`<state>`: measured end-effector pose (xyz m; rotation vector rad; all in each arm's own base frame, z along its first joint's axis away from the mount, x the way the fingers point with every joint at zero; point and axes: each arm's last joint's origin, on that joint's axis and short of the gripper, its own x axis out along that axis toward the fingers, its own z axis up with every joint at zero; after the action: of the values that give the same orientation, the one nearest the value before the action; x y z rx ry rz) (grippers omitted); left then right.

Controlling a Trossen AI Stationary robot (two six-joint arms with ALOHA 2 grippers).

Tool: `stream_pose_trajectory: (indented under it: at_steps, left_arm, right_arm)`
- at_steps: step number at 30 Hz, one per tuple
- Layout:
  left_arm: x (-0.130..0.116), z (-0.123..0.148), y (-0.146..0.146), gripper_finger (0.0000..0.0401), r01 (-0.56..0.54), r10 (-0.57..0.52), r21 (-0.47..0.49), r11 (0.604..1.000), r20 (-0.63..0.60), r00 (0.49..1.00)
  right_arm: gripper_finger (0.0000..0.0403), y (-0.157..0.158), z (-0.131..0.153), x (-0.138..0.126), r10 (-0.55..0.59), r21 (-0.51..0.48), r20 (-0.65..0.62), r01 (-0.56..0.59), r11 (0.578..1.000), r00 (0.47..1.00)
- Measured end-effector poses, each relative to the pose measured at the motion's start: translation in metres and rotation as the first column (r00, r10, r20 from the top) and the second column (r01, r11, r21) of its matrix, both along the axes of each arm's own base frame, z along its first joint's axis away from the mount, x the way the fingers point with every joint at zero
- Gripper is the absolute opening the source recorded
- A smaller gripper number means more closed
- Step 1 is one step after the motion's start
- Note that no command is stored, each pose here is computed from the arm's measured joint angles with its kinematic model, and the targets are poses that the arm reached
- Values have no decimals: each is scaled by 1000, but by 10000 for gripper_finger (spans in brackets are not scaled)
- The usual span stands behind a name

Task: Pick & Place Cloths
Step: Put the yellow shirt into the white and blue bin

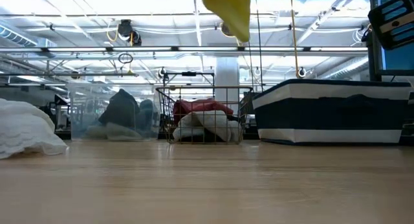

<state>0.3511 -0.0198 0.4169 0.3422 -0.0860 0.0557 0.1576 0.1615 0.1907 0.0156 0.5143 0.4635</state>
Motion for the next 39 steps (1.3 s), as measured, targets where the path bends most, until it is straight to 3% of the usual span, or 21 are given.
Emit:
stream_pose_trajectory:
  at_steps: [12, 20, 28, 33, 39]
  left_arm:
    - [33, -9, 69, 41, 100, -110, 51, 994, 250, 962]
    - [78, -21, 98, 41, 166, -171, 40, 985, 237, 956]
    - [122, -37, 126, 41, 211, -210, 10, 978, 141, 968]
    - [127, -46, 144, 41, 270, -265, -29, 962, 120, 957]
    - [117, -52, 181, 41, 357, -343, -159, 920, 114, 933]
  right_arm:
    - [100, 0, 0, 0, -1, -1, 0, 1, 1000, 1000]
    - [100, 0, -1, 0, -1, -7, -5, 1, 1000, 1000]
    - [100, -1, -1, -1, -8, -2, -18, 8, 1000, 1000]
    - [100, -1, -2, -1, -13, 5, -25, 13, 1000, 1000]
    - [100, -2, -4, -2, -13, -19, -46, 12, 1000, 999]
